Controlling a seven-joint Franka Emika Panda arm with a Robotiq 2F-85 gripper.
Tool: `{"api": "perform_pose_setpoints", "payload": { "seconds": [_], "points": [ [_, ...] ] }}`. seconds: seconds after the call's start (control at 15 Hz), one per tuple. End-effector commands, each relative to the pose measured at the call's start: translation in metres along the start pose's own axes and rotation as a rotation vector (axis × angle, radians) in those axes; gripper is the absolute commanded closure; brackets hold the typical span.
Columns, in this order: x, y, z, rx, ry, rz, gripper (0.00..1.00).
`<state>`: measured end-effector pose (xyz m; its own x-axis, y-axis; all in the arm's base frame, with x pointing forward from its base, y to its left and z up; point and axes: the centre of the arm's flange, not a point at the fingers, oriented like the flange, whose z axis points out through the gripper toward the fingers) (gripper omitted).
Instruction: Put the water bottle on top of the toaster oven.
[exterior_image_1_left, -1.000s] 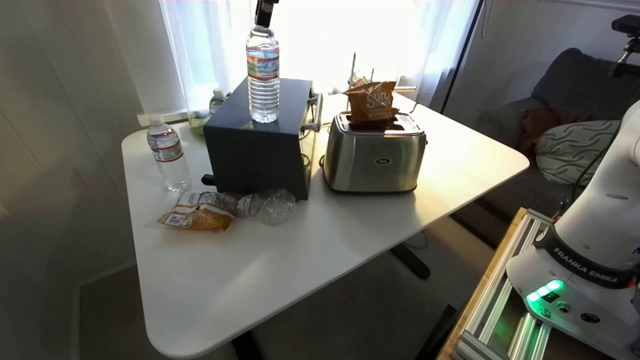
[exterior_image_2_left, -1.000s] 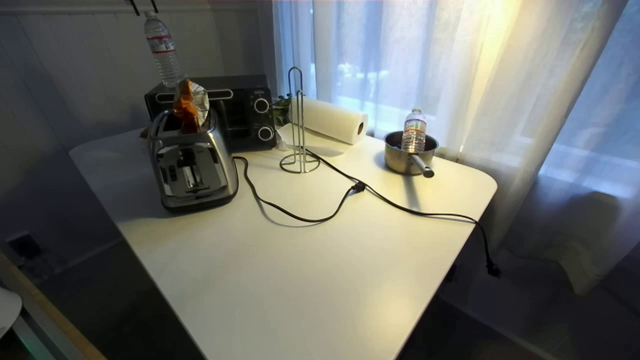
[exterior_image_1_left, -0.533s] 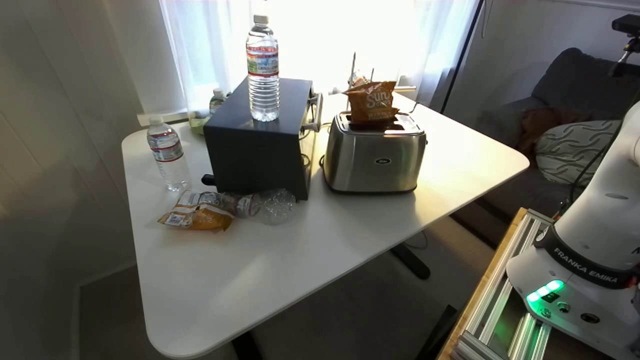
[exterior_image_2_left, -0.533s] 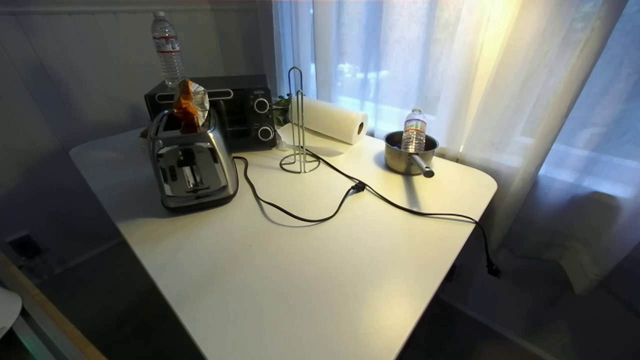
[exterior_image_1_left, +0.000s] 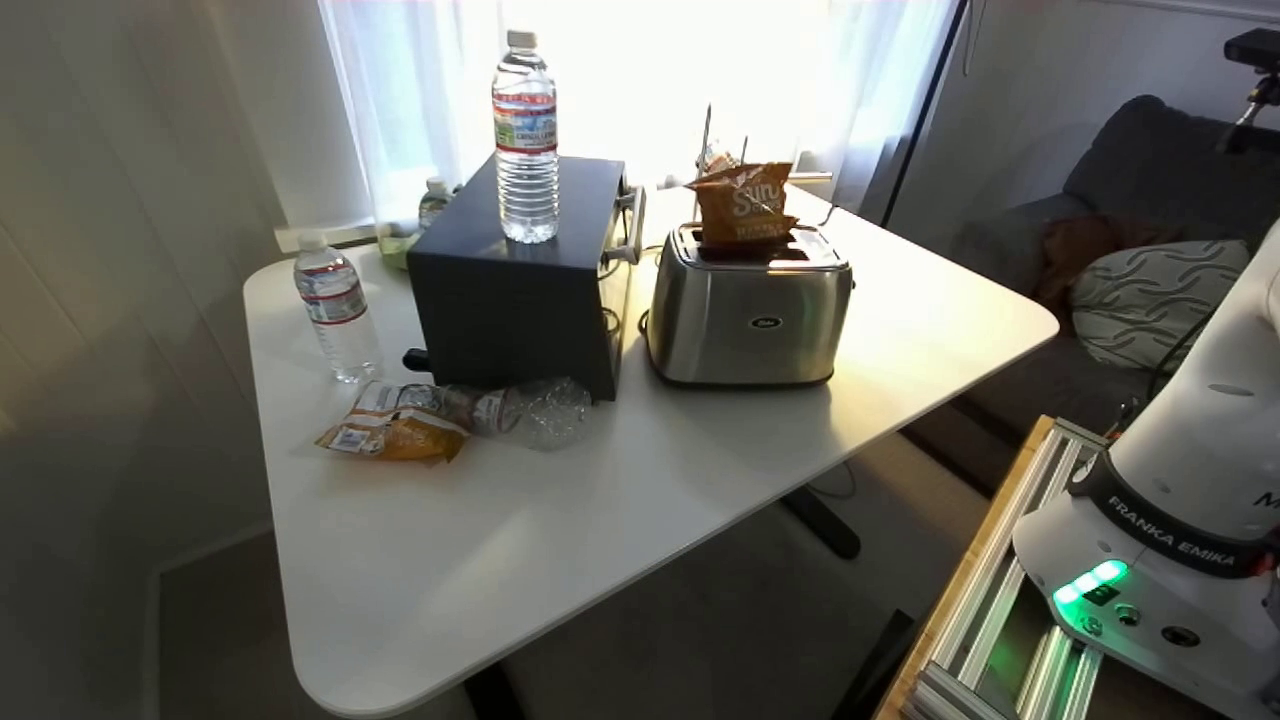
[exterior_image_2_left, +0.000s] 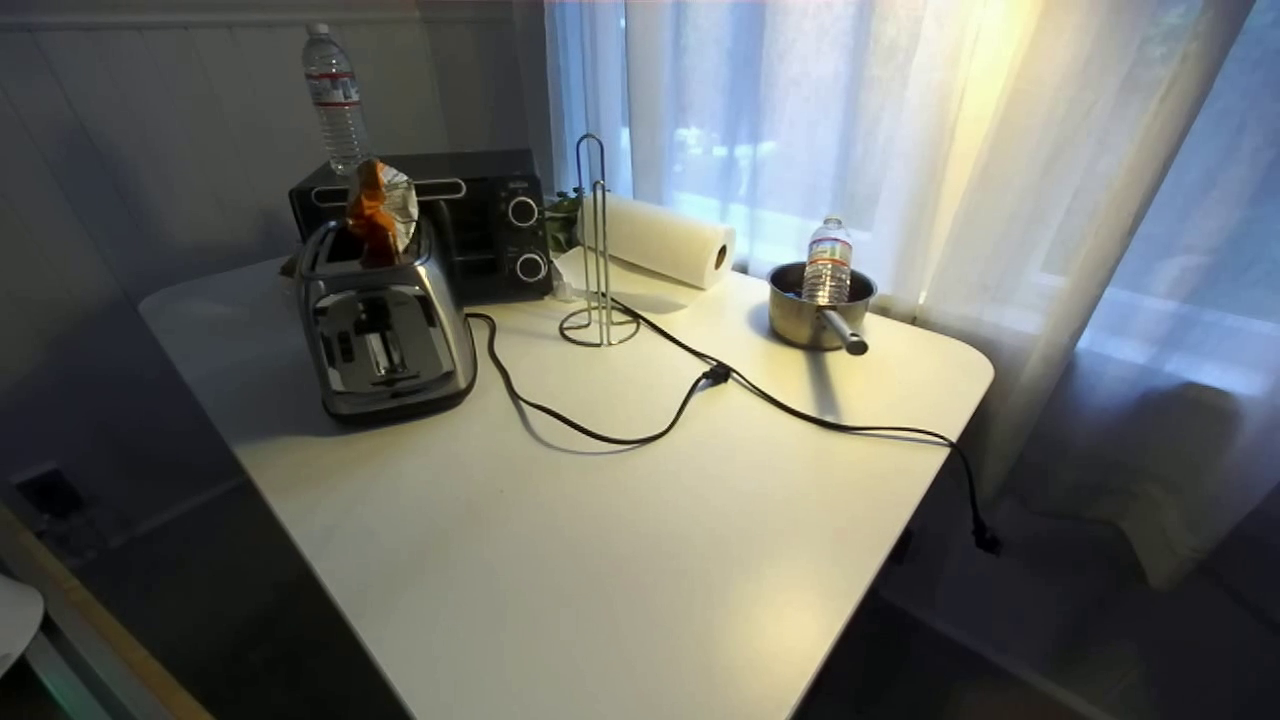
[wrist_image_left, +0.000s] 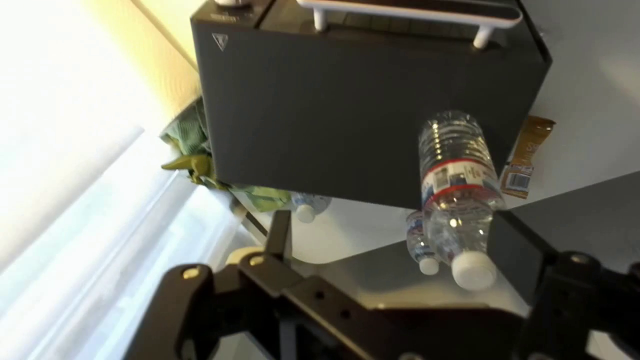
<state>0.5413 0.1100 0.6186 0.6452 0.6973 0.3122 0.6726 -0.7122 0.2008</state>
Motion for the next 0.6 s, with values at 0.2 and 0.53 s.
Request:
{"api": "perform_pose_setpoints", "payload": {
  "seconds": [0.2,0.53],
  "points": [
    [-0.106,0.043,0.001,0.035,-0.035,0.315,0.0],
    [-0.147,0.074,0.0,0.009,-0.113,0.583,0.0]
  ]
}}
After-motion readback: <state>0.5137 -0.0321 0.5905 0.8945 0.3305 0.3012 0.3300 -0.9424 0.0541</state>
